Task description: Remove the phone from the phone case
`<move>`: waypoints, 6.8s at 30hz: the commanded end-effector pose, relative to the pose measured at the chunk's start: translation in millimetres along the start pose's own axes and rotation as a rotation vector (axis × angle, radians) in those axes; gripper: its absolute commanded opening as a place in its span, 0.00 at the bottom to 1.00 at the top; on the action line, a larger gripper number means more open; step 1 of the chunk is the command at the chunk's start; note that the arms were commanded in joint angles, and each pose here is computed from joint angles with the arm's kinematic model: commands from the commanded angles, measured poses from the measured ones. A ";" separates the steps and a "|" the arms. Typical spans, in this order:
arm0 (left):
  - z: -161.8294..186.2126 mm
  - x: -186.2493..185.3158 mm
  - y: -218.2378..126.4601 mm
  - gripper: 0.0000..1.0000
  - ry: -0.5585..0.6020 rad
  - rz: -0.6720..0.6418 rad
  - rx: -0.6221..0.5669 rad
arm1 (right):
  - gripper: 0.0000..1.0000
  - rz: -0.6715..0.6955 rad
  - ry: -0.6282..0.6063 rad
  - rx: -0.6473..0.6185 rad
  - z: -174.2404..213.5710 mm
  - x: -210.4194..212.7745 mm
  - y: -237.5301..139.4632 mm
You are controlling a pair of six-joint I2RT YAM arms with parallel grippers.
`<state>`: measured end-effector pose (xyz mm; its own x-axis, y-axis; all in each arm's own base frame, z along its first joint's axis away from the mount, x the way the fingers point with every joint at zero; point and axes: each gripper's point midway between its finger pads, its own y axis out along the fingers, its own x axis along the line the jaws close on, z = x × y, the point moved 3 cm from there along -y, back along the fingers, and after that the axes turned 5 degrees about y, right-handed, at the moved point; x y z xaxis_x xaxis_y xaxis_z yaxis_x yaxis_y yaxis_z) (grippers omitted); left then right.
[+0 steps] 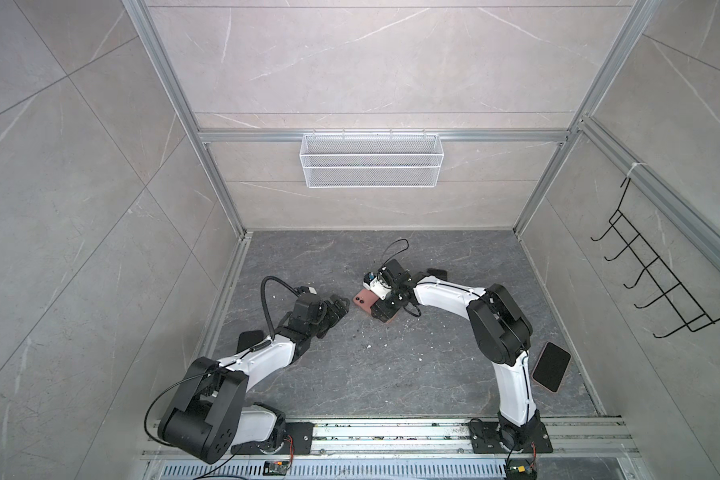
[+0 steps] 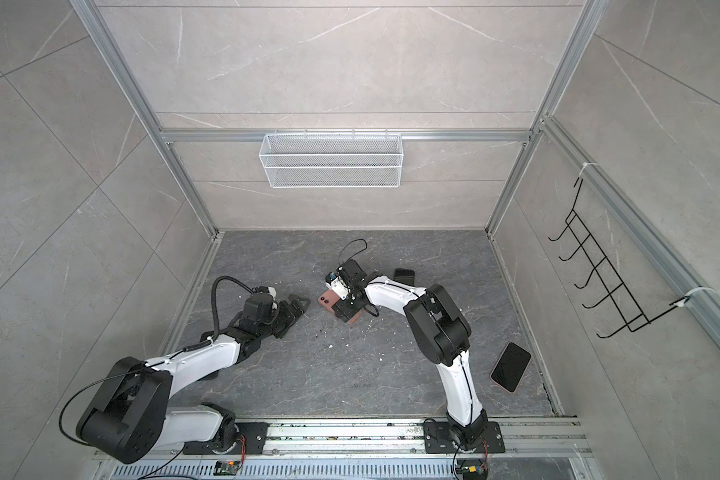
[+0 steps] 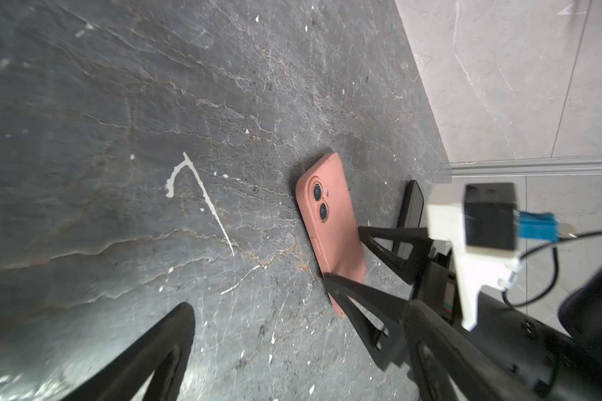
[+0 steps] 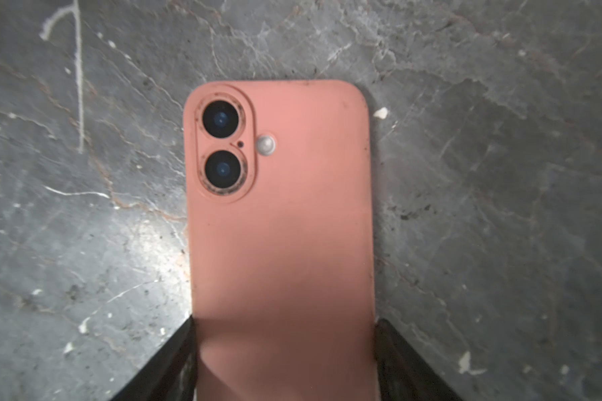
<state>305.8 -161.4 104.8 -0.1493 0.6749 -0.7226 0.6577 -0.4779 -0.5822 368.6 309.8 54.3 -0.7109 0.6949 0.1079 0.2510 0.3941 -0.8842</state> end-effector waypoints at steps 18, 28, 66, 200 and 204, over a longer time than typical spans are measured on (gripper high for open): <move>8.4 -20.1 66.1 0.77 -0.161 0.158 0.015 | 0.34 -0.354 0.173 0.009 26.7 45.6 -5.4; 19.0 -25.5 82.2 0.20 -0.161 0.175 0.056 | 0.35 -0.391 0.197 0.000 33.1 51.3 -7.3; 32.9 -63.8 61.3 0.00 -0.045 0.067 0.225 | 0.26 0.242 0.044 -0.134 34.4 62.1 -30.8; -29.8 -280.6 -29.1 0.00 -0.274 0.684 -0.382 | 0.49 -0.904 0.907 -1.123 16.3 15.7 -258.6; -29.8 -283.2 -31.9 0.00 -0.268 0.692 -0.376 | 0.50 -0.888 0.919 -1.115 18.1 14.9 -253.0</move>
<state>353.4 -320.7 291.5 0.1454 0.2458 -0.9584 0.8758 -0.4826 0.0091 285.3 208.5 268.7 -0.3649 -0.0131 0.9310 0.6146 0.7477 0.2514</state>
